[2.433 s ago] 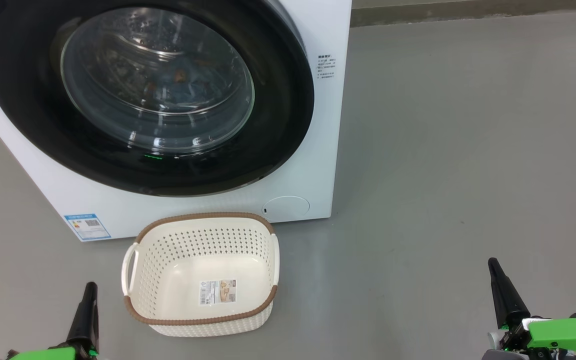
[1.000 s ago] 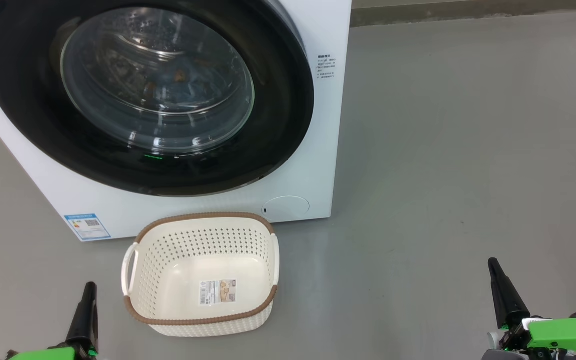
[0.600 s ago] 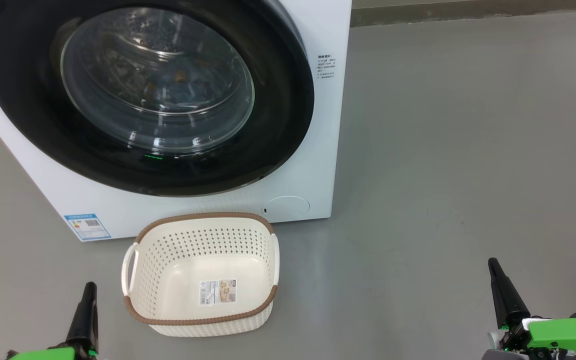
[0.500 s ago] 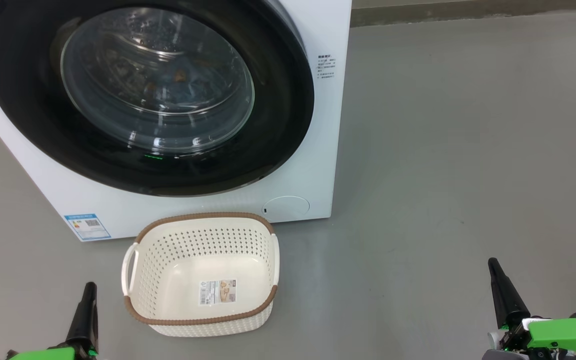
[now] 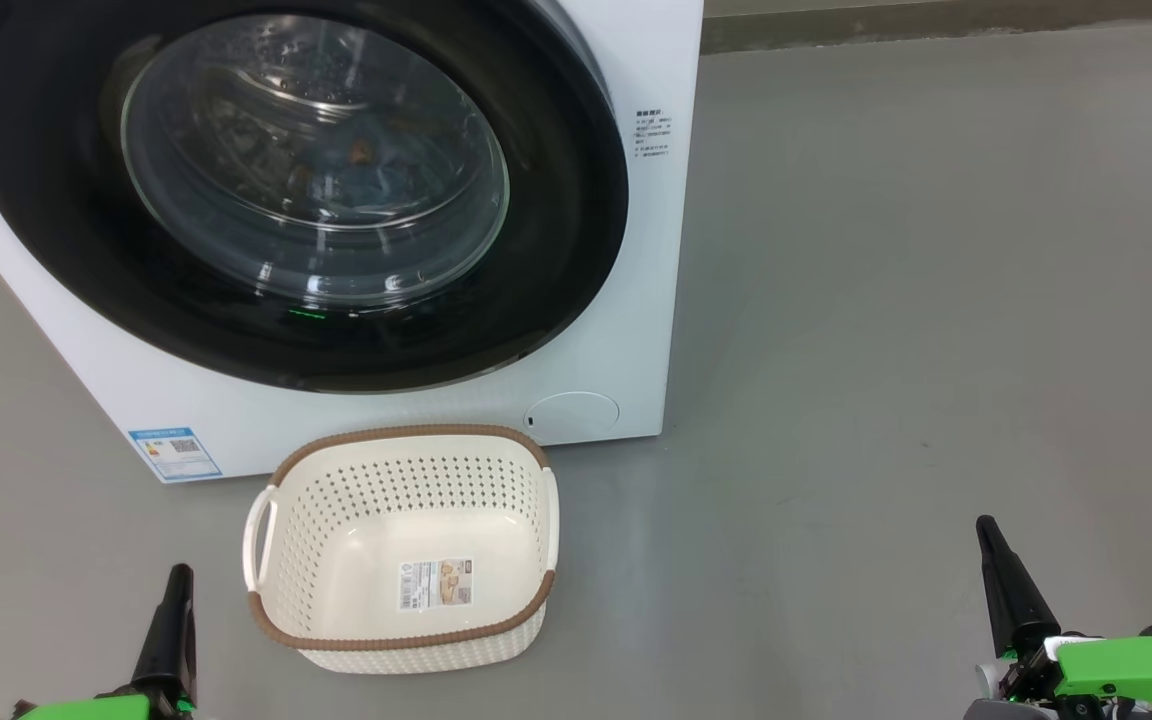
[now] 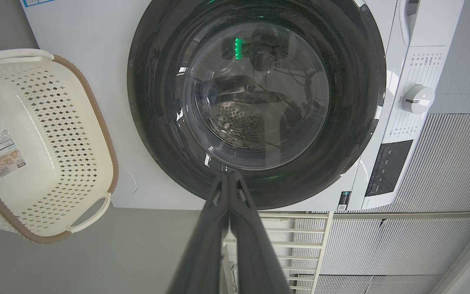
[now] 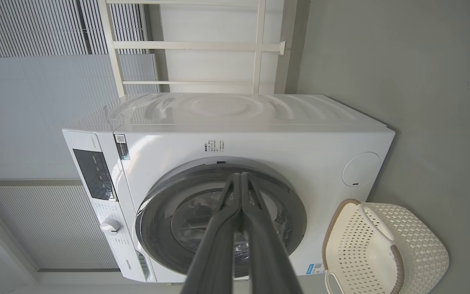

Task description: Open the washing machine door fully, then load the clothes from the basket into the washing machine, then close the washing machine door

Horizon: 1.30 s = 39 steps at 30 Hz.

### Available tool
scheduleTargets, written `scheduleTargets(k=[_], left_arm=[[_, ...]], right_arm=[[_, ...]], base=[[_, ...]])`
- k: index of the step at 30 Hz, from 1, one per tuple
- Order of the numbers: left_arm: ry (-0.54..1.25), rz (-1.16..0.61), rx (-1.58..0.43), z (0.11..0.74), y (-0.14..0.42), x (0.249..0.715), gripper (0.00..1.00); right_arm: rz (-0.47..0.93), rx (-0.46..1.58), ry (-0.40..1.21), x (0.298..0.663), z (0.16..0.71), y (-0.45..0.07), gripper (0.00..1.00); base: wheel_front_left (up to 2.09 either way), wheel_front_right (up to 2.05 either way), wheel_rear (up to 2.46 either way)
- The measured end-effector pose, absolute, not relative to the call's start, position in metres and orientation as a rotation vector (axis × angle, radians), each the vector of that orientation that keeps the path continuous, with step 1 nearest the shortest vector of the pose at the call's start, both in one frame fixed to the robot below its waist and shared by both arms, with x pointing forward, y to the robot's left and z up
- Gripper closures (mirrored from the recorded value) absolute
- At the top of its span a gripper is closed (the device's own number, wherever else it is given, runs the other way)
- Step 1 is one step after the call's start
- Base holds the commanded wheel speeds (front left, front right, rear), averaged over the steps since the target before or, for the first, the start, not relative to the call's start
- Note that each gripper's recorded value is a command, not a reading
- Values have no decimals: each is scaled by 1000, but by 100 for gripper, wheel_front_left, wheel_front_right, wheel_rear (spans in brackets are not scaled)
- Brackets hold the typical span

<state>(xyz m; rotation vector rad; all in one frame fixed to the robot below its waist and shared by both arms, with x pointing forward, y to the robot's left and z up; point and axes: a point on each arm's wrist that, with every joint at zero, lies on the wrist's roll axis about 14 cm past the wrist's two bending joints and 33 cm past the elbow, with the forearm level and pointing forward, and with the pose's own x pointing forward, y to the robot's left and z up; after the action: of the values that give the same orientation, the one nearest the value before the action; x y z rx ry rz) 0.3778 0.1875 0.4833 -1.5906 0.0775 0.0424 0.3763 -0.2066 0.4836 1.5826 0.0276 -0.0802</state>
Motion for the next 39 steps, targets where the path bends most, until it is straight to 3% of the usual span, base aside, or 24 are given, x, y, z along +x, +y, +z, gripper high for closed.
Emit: scheduleTargets(k=[39], left_arm=[[79,41,-1591,483,187,378,100]], right_arm=[[-80,1583,28,376,484,-207,100]], base=[[0,0,0]])
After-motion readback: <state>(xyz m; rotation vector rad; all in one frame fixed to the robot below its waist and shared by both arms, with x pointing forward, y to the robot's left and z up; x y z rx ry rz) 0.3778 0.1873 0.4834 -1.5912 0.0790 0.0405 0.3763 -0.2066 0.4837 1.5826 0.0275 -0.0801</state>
